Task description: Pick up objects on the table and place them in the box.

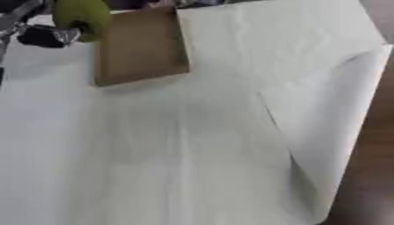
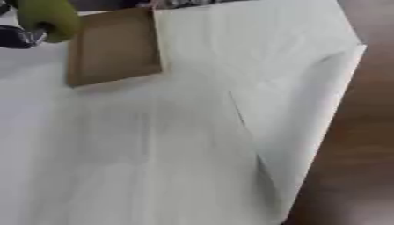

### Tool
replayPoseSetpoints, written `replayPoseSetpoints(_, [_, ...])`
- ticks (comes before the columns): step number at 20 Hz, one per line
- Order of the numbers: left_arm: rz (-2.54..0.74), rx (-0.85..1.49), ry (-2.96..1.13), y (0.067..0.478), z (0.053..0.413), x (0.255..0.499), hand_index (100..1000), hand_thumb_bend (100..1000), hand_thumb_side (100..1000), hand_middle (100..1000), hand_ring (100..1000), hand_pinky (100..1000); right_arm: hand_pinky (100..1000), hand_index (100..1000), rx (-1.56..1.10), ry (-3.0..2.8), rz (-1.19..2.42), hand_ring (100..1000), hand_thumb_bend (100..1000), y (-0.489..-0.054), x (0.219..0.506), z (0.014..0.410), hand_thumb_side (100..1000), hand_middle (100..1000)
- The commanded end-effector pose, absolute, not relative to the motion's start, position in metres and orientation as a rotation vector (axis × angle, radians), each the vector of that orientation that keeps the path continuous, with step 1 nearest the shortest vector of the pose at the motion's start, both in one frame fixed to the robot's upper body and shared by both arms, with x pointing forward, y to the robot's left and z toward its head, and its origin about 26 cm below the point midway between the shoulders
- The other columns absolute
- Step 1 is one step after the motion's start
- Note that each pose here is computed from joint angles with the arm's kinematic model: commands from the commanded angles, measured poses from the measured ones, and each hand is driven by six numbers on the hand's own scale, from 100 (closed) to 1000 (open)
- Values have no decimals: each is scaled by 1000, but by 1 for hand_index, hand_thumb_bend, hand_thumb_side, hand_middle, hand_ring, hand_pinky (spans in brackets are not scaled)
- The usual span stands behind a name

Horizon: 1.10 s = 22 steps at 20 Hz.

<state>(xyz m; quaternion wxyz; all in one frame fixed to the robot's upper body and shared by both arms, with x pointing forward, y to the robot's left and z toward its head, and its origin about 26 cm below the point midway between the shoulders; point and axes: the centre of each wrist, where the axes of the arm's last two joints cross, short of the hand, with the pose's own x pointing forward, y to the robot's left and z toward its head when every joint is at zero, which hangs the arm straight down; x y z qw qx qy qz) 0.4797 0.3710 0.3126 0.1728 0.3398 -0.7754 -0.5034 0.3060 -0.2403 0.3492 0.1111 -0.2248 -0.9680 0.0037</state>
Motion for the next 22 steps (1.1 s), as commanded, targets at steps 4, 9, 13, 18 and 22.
replayPoseSetpoints(4, [-1308, 1039, -2264, 378, 340, 476, 658, 100, 483, 496, 453, 437, 831, 860, -616, -2911, 10, 746, 100, -234, 299, 364, 614, 638])
replayPoseSetpoints(9, [-1247, 1047, -2233, 389, 341, 477, 668, 100, 472, 508, 491, 500, 833, 861, -561, -2938, 8, 747, 100, -228, 298, 369, 615, 637])
replayPoseSetpoints(13, [-1217, 1036, -2221, 391, 341, 478, 673, 100, 472, 516, 516, 536, 834, 862, -534, -2951, 9, 748, 100, -226, 297, 372, 615, 637])
replayPoseSetpoints(18, [-1245, 1040, -2194, 386, 342, 480, 690, 100, 462, 540, 550, 568, 835, 862, -503, -2964, 19, 748, 100, -222, 296, 375, 615, 636])
replayPoseSetpoints(22, [-1282, 1065, -2111, 387, 333, 481, 723, 100, 258, 581, 597, 609, 836, 862, -501, -2963, 23, 749, 100, -221, 296, 376, 615, 636])
